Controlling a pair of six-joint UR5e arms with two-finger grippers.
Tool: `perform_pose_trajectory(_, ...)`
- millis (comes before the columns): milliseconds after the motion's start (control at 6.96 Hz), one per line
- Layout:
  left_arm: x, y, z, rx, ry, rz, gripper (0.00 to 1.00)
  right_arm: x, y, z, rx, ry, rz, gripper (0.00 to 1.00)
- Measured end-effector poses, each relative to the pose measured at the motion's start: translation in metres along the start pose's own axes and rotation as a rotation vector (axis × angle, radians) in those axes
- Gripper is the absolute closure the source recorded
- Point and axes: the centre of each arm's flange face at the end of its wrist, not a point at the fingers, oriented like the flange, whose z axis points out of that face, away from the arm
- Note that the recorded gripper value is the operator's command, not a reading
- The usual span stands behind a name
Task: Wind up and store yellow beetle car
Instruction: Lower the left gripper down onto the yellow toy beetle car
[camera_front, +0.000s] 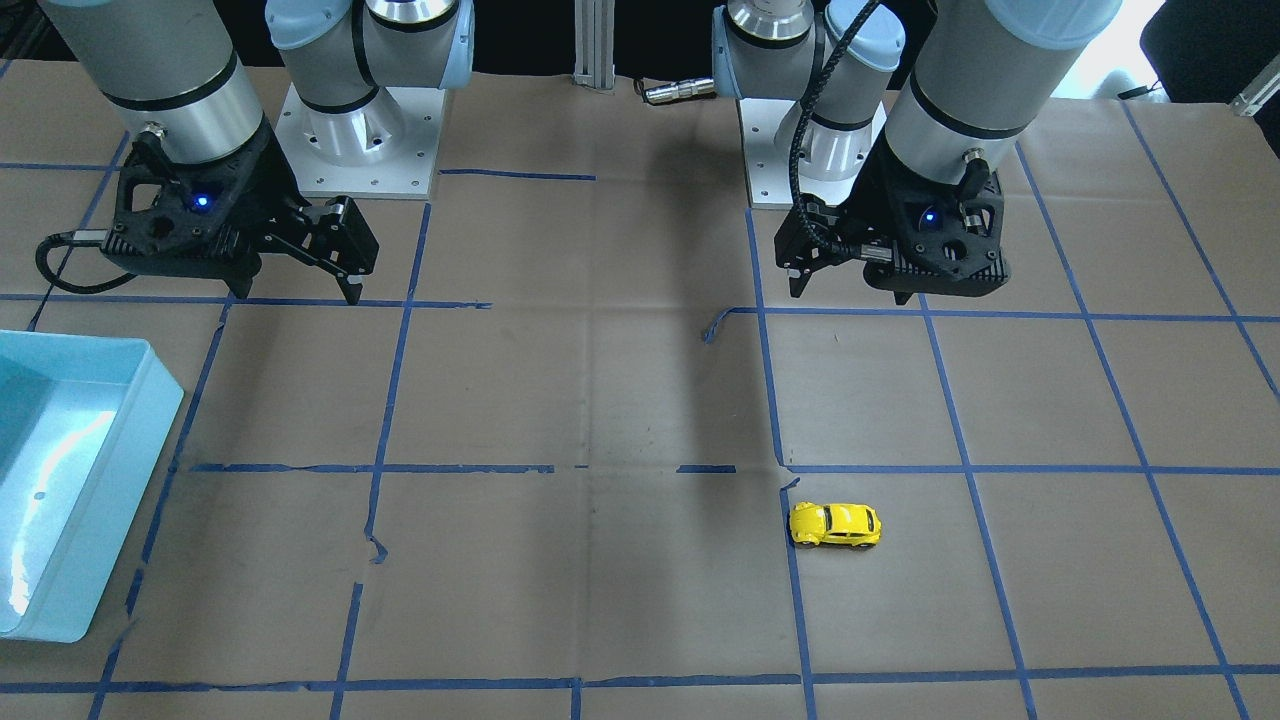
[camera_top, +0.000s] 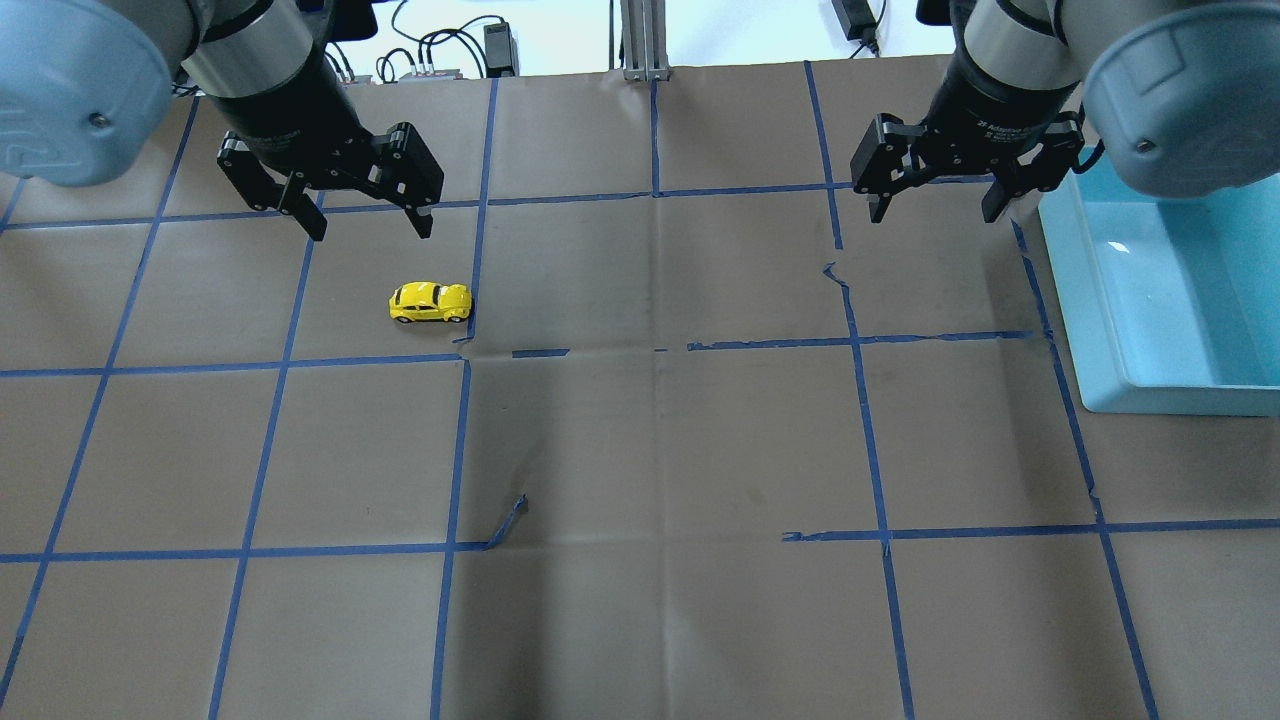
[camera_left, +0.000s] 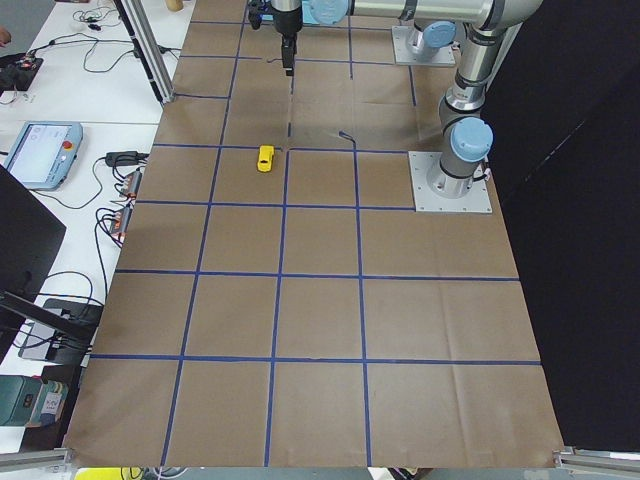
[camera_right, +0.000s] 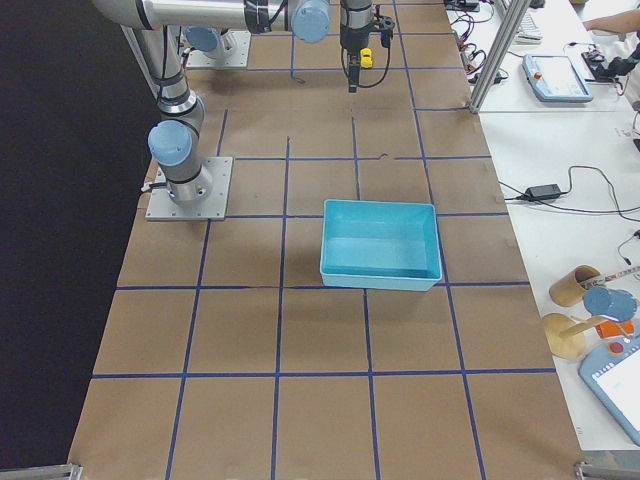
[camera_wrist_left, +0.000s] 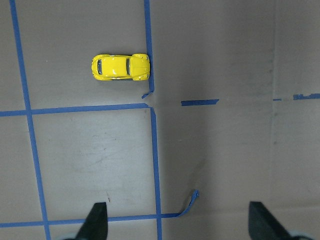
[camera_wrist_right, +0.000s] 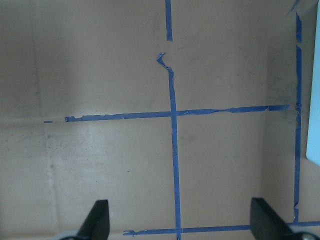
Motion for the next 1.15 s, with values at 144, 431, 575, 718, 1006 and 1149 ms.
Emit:
perform_pose_trajectory(144, 0.0, 0.003, 0.003, -0.003, -0.002, -0.003, 0.0, 0.0, 0.0, 0.0, 0.0, 0.0, 0.0, 0.0)
perform_pose_trajectory(431, -0.002, 0.004, 0.005, 0.002, -0.002, -0.011, 0.0, 0.0, -0.001, -0.001, 0.004, -0.001, 0.0, 0.0)
perform_pose_trajectory(575, -0.004, 0.003, 0.006, 0.001, -0.001, -0.006, 0.0, 0.0, -0.002, -0.003, 0.008, -0.001, 0.0, 0.0)
perform_pose_trajectory(718, -0.005, 0.0, 0.011, -0.007, 0.0, 0.013, 0.0, 0.0, -0.003, -0.004, 0.013, -0.003, 0.0, 0.0)
perform_pose_trajectory(1006, -0.008, -0.012, 0.032, -0.043, 0.007, 0.183, 0.0, 0.0, -0.003, -0.005, 0.016, -0.005, -0.001, 0.0)
perform_pose_trajectory(1149, -0.009, -0.02, 0.045, -0.057, 0.012, 0.301, 0.0, 0.0, -0.006, -0.003, 0.014, -0.005, -0.006, 0.0)
